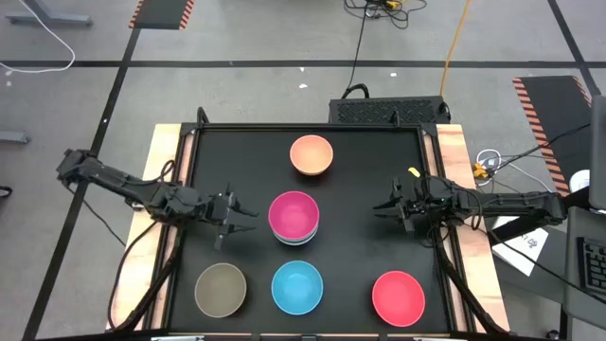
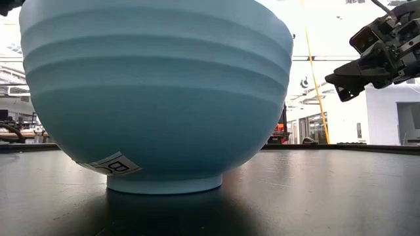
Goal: Nest bowls inside each other
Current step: Stack the orange bowl on the pink bowl
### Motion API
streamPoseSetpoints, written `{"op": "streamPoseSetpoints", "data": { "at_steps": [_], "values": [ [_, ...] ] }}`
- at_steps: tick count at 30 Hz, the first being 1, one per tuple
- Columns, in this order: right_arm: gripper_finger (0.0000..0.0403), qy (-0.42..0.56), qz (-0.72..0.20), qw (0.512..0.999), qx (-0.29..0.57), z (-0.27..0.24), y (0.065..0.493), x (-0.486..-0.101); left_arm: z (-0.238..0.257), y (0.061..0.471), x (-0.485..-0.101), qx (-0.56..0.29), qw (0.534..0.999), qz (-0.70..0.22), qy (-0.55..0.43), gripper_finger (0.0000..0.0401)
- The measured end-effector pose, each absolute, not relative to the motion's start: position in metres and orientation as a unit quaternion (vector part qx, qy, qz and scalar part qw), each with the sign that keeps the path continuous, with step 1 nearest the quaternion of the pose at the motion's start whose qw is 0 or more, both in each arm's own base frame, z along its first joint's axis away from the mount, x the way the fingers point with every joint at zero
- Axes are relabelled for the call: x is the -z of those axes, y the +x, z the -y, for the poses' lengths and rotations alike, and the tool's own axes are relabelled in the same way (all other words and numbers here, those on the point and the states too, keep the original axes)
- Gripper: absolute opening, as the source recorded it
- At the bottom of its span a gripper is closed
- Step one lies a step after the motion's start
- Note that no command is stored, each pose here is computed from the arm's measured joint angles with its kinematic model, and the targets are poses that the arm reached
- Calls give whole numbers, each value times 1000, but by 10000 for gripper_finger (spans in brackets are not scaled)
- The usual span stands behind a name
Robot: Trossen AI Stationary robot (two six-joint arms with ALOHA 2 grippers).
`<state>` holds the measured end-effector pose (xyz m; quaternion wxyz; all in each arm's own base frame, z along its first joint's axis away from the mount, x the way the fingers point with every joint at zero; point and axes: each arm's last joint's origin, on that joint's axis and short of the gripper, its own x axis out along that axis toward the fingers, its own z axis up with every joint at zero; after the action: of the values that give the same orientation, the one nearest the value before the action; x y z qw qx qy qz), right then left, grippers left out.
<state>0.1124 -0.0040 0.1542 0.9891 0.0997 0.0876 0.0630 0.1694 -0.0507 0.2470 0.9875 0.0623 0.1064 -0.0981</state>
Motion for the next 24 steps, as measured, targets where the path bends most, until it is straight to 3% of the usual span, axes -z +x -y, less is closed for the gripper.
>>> {"op": "streamPoseSetpoints", "data": {
  "at_steps": [4,16,24],
  "values": [
    [100,99,-88,989,-62,4,112,-154,45,167,-225,163,976,-103,97,161],
    [100,94,-81,992,-3,8,113,-154,29,137,-162,144,988,-3,57,161],
    [100,64,-50,996,39,11,114,-160,26,132,-157,110,992,-43,51,161]
  ]
}}
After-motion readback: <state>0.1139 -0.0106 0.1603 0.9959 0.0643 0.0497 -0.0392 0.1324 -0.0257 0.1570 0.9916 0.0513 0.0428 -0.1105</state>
